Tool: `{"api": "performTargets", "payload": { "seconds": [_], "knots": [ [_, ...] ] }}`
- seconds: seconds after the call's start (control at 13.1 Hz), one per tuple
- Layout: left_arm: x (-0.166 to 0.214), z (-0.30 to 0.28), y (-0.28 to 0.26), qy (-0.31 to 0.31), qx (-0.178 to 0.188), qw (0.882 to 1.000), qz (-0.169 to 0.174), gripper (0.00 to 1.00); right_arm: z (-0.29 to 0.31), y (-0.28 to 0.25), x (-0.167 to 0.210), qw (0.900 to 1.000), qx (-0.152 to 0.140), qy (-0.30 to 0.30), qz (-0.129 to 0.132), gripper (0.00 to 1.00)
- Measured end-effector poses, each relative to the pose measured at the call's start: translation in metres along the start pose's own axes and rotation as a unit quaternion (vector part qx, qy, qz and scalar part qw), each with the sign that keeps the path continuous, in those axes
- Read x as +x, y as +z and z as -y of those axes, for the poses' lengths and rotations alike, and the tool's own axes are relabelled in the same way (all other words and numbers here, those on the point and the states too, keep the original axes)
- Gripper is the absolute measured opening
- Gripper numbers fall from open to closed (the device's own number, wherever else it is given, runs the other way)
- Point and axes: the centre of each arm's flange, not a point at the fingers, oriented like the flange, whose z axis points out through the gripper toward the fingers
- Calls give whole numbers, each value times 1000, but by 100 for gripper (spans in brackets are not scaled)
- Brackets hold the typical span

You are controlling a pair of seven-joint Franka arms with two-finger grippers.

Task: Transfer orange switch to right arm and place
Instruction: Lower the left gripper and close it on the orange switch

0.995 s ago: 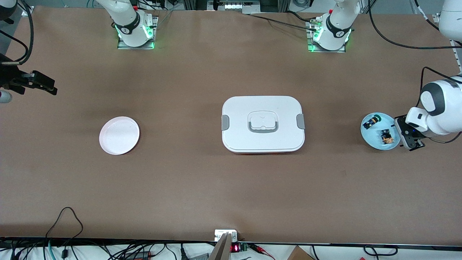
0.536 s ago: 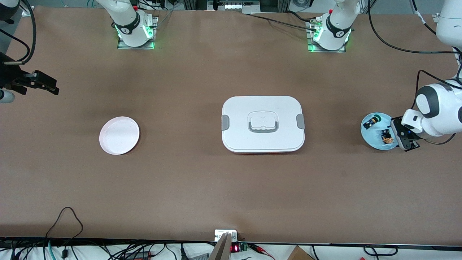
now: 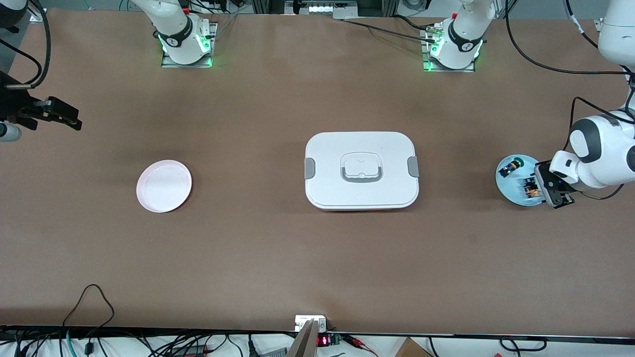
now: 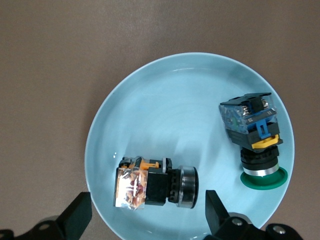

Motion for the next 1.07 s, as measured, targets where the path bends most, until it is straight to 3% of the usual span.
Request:
{"api": "performTargets", "payload": {
  "seconds": [0.84,1.0,1.07],
  "knots": [
    [1,-2,17,1,-6,1000,-3,97,0,0,0,1000,0,0,0,100],
    [2,-1,19,1,-5,1000,-3,79,0,0,0,1000,0,0,0,100],
    [2,-1,20,1,-5,1000,-3,79,0,0,0,1000,0,0,0,100]
  ]
}}
